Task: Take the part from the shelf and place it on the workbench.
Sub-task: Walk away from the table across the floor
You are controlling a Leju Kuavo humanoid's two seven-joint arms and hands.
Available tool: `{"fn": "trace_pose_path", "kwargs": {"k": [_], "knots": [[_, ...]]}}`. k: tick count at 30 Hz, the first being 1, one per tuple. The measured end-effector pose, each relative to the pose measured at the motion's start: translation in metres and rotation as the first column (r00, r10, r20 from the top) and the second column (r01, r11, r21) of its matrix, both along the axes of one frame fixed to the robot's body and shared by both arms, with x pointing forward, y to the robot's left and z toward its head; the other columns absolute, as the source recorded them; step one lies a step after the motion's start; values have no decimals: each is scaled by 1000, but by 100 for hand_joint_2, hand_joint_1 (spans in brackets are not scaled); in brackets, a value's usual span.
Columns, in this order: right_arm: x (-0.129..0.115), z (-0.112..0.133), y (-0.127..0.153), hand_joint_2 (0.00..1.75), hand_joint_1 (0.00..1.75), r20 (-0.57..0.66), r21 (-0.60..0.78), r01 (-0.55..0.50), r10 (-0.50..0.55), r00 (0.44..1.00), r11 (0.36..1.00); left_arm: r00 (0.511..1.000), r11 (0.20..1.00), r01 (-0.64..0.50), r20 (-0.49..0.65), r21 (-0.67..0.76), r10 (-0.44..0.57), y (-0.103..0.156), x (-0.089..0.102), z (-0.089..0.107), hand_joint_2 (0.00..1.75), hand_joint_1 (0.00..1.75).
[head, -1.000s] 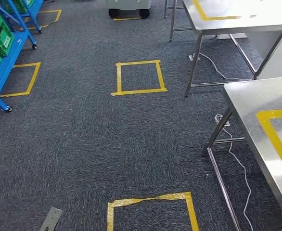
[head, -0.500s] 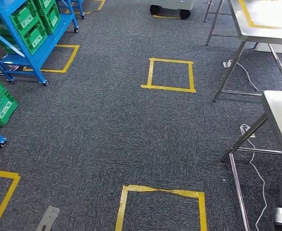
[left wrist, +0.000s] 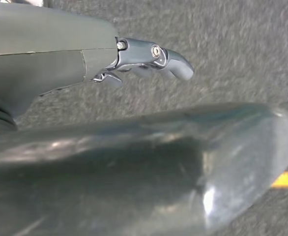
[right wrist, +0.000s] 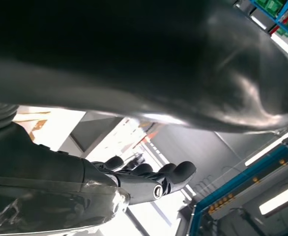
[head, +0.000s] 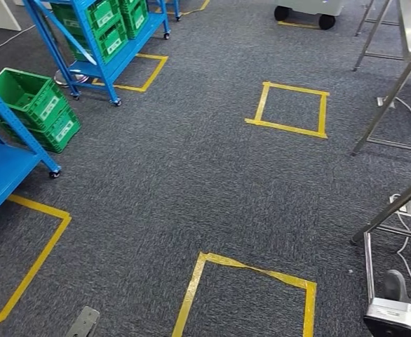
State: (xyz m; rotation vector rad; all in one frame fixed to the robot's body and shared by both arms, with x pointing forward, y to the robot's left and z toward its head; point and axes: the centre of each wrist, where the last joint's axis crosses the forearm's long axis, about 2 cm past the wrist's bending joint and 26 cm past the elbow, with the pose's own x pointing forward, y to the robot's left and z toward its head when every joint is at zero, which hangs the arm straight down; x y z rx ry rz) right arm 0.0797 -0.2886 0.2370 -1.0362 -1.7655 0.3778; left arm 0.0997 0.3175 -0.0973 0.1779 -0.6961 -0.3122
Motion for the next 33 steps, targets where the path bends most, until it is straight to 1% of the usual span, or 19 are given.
{"fn": "trace_pose_path", "kwargs": {"k": [4, 7, 11, 21, 27, 33], "knots": [[-1, 0, -1, 0, 0, -3, -49, 25, -26, 1000, 998, 999, 999, 32, -5, 4, -32, -2, -2, 0, 0, 0], [-1, 0, -2, 0, 0, -3, -60, 34, -34, 999, 998, 999, 999, 42, -2, 8, -42, -3, 0, 0, 0, 0], [-3, 1, -3, 0, 0, -3, -69, 45, -45, 999, 997, 999, 999, 46, -9, 14, -46, -3, -3, -1, 0, 0], [-12, 3, -10, 0, 0, -15, -91, 77, -78, 997, 993, 997, 997, 73, -11, -6, -73, -21, -6, -2, 0, 0], [-15, 7, -12, 0, 0, 3, -106, 82, -82, 997, 991, 996, 996, 87, 8, -22, -87, -27, -1, -1, 0, 0], [-16, 8, -13, 0, 0, 8, -129, 66, -66, 998, 989, 993, 992, 115, 3, -55, -115, -31, -10, -3, 0, 0]]}}
